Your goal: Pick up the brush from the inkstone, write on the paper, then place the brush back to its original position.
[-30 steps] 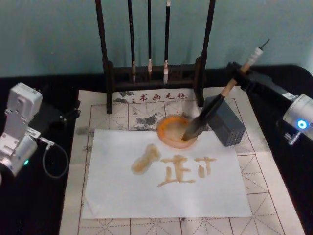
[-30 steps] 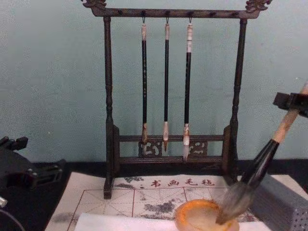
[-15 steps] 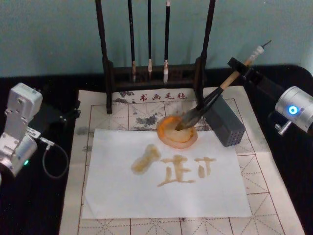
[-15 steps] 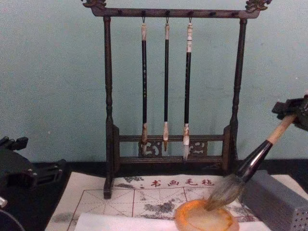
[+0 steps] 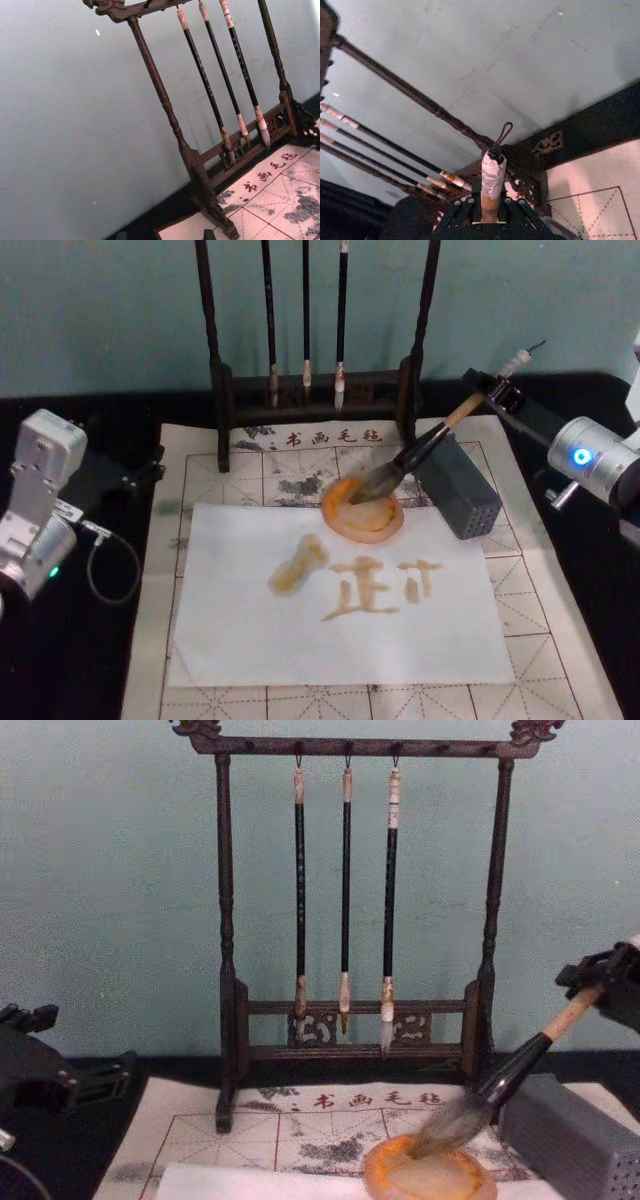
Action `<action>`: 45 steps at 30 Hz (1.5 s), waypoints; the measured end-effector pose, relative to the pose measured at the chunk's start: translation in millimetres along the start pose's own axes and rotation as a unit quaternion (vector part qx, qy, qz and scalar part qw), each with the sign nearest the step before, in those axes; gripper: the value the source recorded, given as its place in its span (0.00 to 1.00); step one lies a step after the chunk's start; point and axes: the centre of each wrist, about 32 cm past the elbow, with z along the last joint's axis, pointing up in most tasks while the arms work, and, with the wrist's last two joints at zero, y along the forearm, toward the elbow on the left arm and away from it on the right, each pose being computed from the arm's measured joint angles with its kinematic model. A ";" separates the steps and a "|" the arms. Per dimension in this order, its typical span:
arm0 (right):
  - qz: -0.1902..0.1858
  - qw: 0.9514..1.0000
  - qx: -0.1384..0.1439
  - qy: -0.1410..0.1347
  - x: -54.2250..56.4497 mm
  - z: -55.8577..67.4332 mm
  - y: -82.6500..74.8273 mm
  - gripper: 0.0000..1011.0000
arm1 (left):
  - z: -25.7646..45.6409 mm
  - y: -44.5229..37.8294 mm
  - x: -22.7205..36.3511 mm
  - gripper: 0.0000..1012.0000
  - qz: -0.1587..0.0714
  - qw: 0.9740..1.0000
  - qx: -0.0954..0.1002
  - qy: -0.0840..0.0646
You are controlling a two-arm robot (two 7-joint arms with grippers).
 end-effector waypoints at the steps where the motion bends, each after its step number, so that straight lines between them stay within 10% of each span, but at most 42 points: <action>1: 0.000 1.000 0.000 0.000 0.0 0.0 0.0 0.18 | 0.0 0.0 0.0 0.99 0.000 1.000 0.000 0.000; 45: -0.037 0.999 -0.003 0.030 4.0 -9.2 9.5 0.18 | 0.0 0.0 0.0 0.99 0.000 1.000 0.000 0.000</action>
